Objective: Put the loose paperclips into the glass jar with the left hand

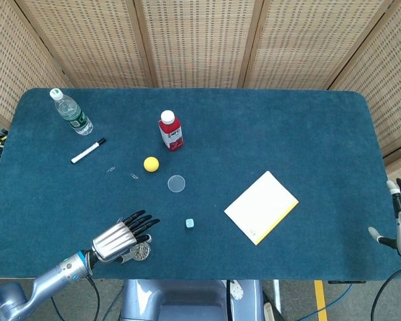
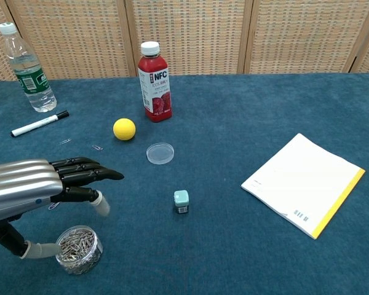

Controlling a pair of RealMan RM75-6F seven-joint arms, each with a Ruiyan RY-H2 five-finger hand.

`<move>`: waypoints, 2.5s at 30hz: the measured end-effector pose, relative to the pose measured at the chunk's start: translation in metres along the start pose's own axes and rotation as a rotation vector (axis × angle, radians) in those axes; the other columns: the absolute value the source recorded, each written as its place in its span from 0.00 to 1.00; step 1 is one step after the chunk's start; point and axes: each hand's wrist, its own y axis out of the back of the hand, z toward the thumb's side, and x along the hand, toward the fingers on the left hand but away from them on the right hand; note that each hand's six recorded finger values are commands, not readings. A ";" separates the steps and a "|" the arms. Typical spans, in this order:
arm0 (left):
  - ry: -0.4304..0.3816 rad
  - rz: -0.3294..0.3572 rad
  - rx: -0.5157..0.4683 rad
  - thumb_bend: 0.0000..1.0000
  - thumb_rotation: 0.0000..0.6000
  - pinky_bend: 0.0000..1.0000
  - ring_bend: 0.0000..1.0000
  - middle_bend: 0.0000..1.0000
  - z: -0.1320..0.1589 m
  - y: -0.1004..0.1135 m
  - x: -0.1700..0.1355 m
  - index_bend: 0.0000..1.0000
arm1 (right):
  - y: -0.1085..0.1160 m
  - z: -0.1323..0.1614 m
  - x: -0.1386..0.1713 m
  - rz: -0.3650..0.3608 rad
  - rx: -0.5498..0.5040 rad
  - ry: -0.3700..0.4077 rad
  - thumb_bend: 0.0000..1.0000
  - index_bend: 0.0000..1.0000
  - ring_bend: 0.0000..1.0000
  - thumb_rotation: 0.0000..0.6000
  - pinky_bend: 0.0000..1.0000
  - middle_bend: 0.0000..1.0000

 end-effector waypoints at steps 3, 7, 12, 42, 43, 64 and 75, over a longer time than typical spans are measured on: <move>0.001 0.007 -0.008 0.22 1.00 0.00 0.00 0.00 -0.001 0.002 0.000 0.18 | 0.000 0.000 0.000 0.000 -0.001 0.001 0.00 0.00 0.00 1.00 0.00 0.00; 0.010 0.029 -0.024 0.31 1.00 0.00 0.00 0.00 -0.004 0.008 -0.001 0.23 | 0.001 0.000 0.000 -0.002 -0.002 0.002 0.00 0.00 0.00 1.00 0.00 0.00; 0.058 0.082 -0.046 0.63 1.00 0.00 0.00 0.00 -0.021 0.024 -0.003 0.36 | 0.001 0.000 0.001 -0.003 -0.003 0.003 0.00 0.00 0.00 1.00 0.00 0.00; 0.242 -0.084 -0.001 0.85 1.00 0.00 0.00 0.00 -0.078 -0.023 -0.002 0.36 | 0.001 0.000 0.001 0.000 -0.003 0.003 0.00 0.00 0.00 1.00 0.00 0.00; 0.242 -0.087 -0.003 0.85 1.00 0.00 0.00 0.00 -0.077 -0.024 -0.002 0.36 | 0.001 0.000 0.001 0.000 -0.003 0.003 0.00 0.00 0.00 1.00 0.00 0.00; 0.274 -0.122 0.009 0.85 1.00 0.00 0.00 0.00 -0.087 -0.031 -0.009 0.37 | 0.001 0.000 0.001 0.001 -0.006 0.000 0.00 0.00 0.00 1.00 0.00 0.00; 0.336 -0.164 0.021 0.85 1.00 0.00 0.00 0.00 -0.102 -0.037 -0.026 0.39 | 0.001 0.000 0.001 0.000 -0.009 0.002 0.00 0.00 0.00 1.00 0.00 0.00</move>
